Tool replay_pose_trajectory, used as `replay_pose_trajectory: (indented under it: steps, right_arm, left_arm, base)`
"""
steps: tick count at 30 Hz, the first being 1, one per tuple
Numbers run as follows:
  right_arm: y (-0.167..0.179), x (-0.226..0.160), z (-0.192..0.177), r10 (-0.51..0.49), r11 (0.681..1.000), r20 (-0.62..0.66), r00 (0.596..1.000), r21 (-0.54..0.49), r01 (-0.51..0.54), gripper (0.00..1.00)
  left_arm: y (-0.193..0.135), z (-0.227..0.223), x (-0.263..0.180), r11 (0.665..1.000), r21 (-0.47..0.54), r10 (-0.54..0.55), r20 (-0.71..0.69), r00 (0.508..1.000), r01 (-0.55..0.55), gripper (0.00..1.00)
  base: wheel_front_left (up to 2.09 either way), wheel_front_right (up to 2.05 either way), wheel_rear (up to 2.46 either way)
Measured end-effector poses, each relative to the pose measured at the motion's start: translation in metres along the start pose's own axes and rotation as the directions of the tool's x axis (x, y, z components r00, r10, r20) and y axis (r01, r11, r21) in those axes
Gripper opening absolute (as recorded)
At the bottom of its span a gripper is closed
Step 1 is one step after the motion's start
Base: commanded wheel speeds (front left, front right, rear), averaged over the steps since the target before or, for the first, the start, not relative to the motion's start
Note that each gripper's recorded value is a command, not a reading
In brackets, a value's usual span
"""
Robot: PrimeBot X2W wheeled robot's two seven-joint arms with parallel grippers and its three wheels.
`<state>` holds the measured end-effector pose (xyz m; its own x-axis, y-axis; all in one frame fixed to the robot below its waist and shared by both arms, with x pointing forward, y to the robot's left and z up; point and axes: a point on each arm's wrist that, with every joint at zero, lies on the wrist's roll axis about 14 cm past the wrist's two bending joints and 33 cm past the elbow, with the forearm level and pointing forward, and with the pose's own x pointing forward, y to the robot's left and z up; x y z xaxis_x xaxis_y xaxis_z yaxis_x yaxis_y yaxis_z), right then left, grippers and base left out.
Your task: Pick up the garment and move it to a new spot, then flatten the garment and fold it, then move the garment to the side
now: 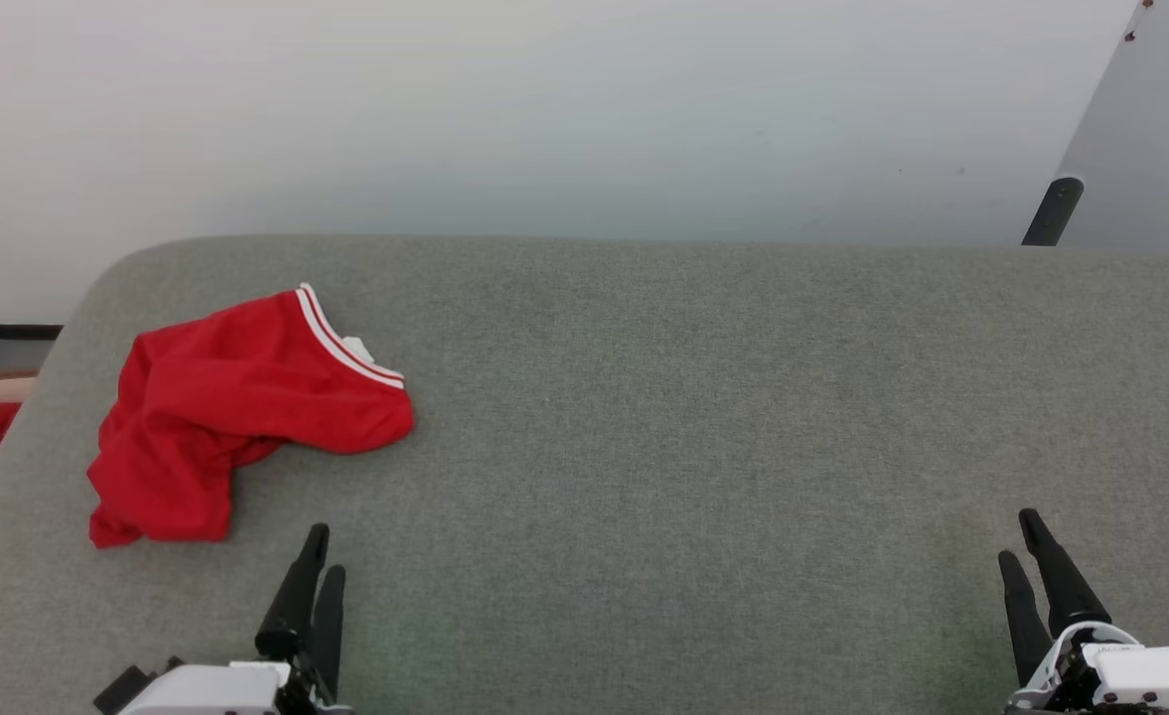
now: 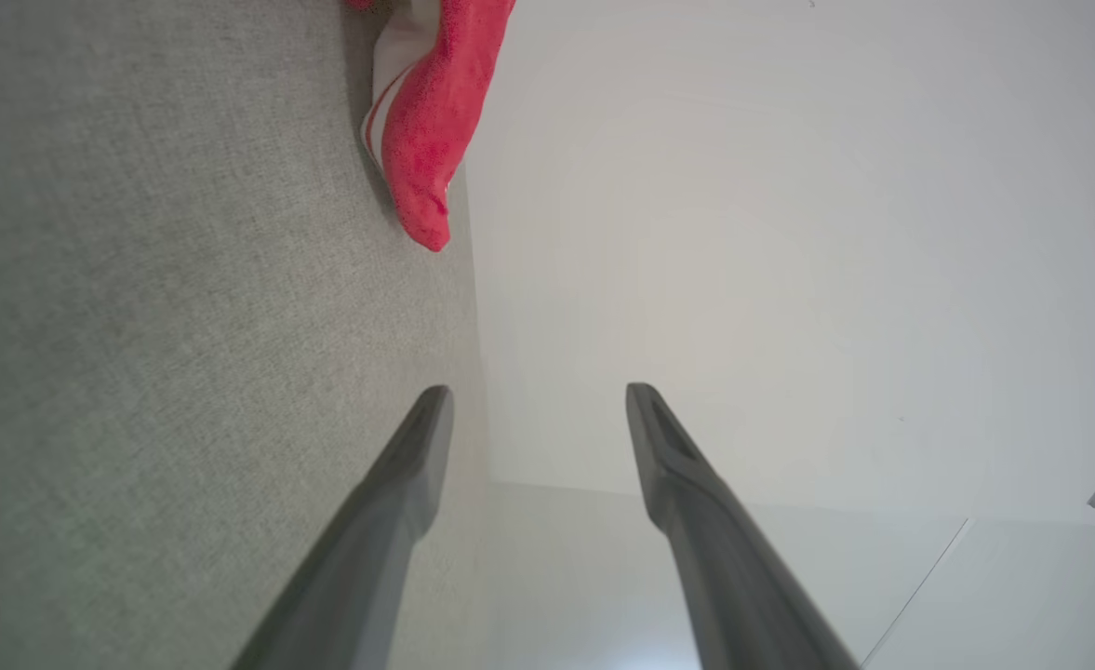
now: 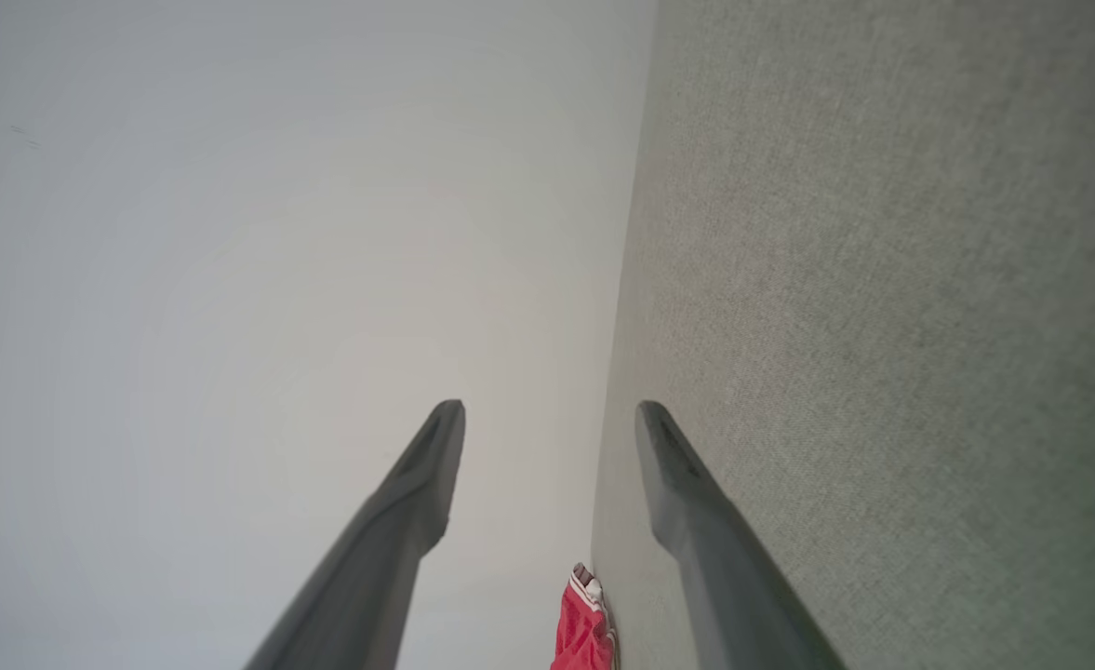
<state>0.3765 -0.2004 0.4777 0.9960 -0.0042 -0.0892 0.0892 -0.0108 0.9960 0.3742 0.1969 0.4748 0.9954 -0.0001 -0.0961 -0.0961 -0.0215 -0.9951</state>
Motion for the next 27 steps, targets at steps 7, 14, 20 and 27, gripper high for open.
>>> replay_pose_trajectory:
  steps: [7,14,20,27]
  right_arm:
    - [-0.001,0.003,-0.002,-0.006,1.0,0.009,1.0,-0.014,0.006,1.0]
    - [0.005,0.012,-0.006,0.004,0.996,0.004,1.0,-0.094,-0.003,1.0]
    - [0.009,0.018,-0.009,0.008,0.979,-0.011,1.0,-0.204,-0.01,1.0]
    - [0.015,0.024,-0.012,0.023,0.931,-0.016,1.0,-0.364,-0.027,1.0]
  left_arm:
    - [-0.002,0.002,0.002,1.0,0.026,-0.002,0.007,1.0,0.002,1.0]
    - [-0.008,0.006,0.007,0.993,0.121,-0.013,0.016,1.0,0.011,1.0]
    - [-0.01,0.007,0.01,0.972,0.235,-0.013,0.01,1.0,0.01,1.0]
    - [-0.014,0.01,0.016,0.918,0.397,-0.016,0.009,1.0,0.011,1.0]
  base:
    - [0.0,0.0,0.0]
    - [0.0,0.0,0.0]
    - [0.0,0.0,0.0]
    - [0.0,0.0,0.0]
